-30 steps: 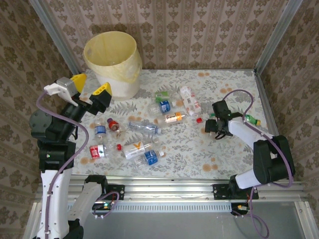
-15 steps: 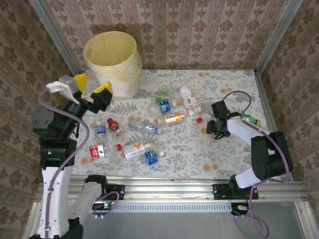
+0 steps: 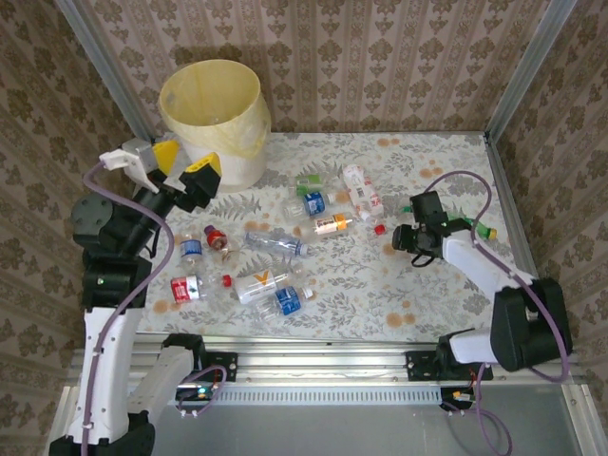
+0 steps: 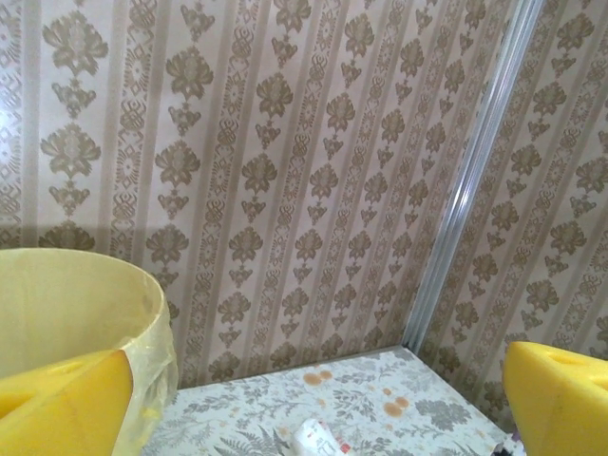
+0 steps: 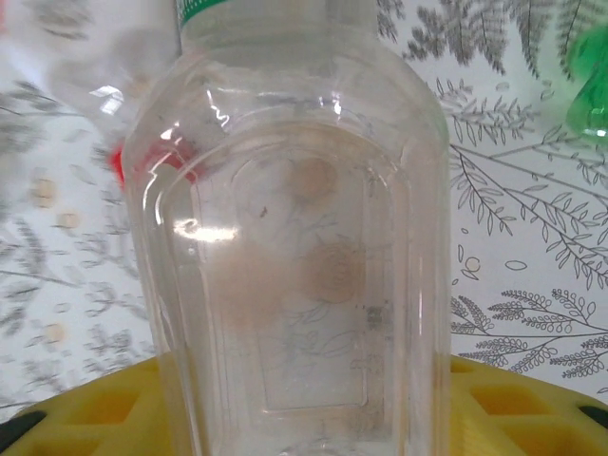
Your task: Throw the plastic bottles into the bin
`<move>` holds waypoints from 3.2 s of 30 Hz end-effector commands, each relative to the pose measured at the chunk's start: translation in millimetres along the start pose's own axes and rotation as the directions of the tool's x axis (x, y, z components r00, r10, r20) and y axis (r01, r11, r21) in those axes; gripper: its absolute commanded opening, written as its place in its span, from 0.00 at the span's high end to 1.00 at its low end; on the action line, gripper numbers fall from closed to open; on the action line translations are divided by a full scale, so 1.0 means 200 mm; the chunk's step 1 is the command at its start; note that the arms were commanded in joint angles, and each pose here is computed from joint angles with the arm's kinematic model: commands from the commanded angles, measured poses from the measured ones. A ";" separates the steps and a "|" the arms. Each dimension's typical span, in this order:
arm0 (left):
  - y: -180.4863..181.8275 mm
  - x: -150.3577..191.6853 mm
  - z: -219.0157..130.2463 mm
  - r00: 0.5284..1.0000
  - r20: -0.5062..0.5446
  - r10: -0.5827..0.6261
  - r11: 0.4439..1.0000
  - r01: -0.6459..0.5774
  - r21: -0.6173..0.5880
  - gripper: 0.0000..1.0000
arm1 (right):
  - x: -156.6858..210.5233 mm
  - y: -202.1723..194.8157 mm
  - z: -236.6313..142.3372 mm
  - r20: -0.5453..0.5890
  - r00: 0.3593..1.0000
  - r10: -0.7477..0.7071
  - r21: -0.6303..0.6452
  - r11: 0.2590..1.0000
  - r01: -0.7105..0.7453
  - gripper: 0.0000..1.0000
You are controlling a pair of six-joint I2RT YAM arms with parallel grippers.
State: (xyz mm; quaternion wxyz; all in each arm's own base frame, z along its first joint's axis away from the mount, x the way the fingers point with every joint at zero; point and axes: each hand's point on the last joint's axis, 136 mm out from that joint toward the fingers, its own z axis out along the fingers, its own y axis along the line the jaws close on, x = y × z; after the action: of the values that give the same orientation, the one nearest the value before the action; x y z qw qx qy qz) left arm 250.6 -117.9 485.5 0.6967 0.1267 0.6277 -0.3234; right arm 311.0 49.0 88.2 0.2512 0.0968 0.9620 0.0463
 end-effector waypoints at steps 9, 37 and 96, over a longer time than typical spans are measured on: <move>-0.16 0.26 0.24 0.985 -0.175 -0.005 0.996 0.021 0.089 0.00 | -0.14 0.20 -0.40 0.299 0.954 -0.018 -0.236 0.967 0.092 0.56; -0.65 0.87 0.81 0.873 -0.466 -0.146 0.917 0.295 0.267 0.11 | -0.07 0.68 -0.80 0.556 0.805 -0.205 -0.359 0.814 0.456 0.56; -0.82 1.24 0.86 0.729 -0.654 -0.204 0.844 0.469 0.260 0.47 | -0.07 0.75 -0.77 0.557 0.788 -0.263 -0.302 0.819 0.487 0.58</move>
State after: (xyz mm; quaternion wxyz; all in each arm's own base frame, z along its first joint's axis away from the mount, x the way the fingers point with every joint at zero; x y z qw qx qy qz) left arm 295.3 -403.1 306.5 0.3559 0.2325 0.7593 -0.4927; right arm 264.1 185.5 227.2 0.4777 -0.1589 0.8446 0.1822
